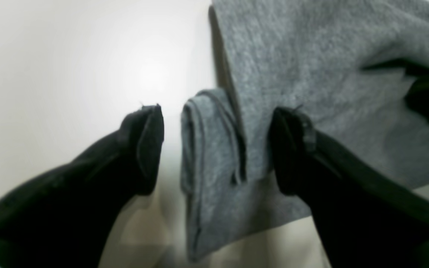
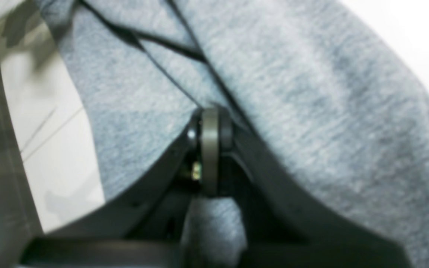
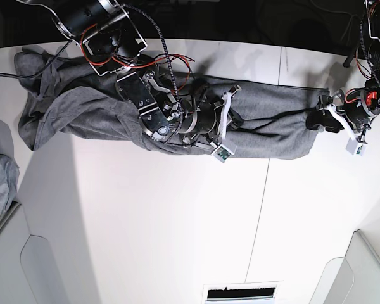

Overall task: Layout the t-shirt on the table in an organized manner, then fold the t-shirt properly
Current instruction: 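Regrasp the shirt's end with the left gripper beside the right gripper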

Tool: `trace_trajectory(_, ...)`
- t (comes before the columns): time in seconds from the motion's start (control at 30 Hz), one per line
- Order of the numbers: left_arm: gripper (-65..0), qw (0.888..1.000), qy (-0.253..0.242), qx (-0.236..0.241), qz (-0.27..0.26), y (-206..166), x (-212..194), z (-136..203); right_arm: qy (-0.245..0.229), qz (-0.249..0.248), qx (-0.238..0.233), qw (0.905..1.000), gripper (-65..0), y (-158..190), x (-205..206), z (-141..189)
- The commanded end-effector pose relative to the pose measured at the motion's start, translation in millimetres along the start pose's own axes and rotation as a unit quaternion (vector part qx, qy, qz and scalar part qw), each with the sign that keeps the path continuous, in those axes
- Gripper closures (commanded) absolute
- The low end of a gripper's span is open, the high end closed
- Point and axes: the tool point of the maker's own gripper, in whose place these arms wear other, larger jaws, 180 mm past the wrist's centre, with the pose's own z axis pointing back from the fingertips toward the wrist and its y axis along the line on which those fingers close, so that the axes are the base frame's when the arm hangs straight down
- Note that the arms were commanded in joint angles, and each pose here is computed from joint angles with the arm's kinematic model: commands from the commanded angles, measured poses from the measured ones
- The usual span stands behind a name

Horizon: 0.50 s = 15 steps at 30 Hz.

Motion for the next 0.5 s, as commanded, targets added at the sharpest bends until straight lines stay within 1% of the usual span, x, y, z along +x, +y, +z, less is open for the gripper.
trace_trajectory(0.0, -46.8, 1.000, 0.014, -0.006, -0.006, -3, -4, 0, 0.038, 0.012, -0.012, 0.9991, 0.0, -5, -13, 1)
trace_trajectory(0.23, -46.4, 1.000, 0.009, -0.026, 0.012, -18, -10, -8, 0.038, 0.012, -0.012, 0.9992, 0.0, -5, -12, 1)
trace_trajectory(0.27, -44.6, 0.999, 0.006, -0.028, 0.014, -19, -9, -8, 0.038, 0.012, -0.012, 0.9992, 0.0, -5, -13, 1)
trace_trajectory(0.3, -39.9, 0.999, 0.007, -0.028, 0.014, -19, -9, -8, 0.038, 0.012, -0.012, 0.9992, 0.0, -5, -13, 1)
trace_trajectory(0.33, -32.5, 0.999, 0.009, -0.028, 0.014, -19, -10, -8, 0.038, 0.012, -0.012, 0.9992, 0.0, -5, -13, 1)
trace_trajectory(0.4, -15.6, 0.999, 0.012, -0.028, 0.014, -19, -12, -8, 0.038, 0.012, -0.012, 0.9991, 0.0, -5, -13, 1)
trace_trajectory(0.47, -3.2, 0.999, 0.013, -0.028, 0.015, -19, -13, -8, 0.038, 0.012, -0.012, 0.9992, 0.0, -5, -13, 1)
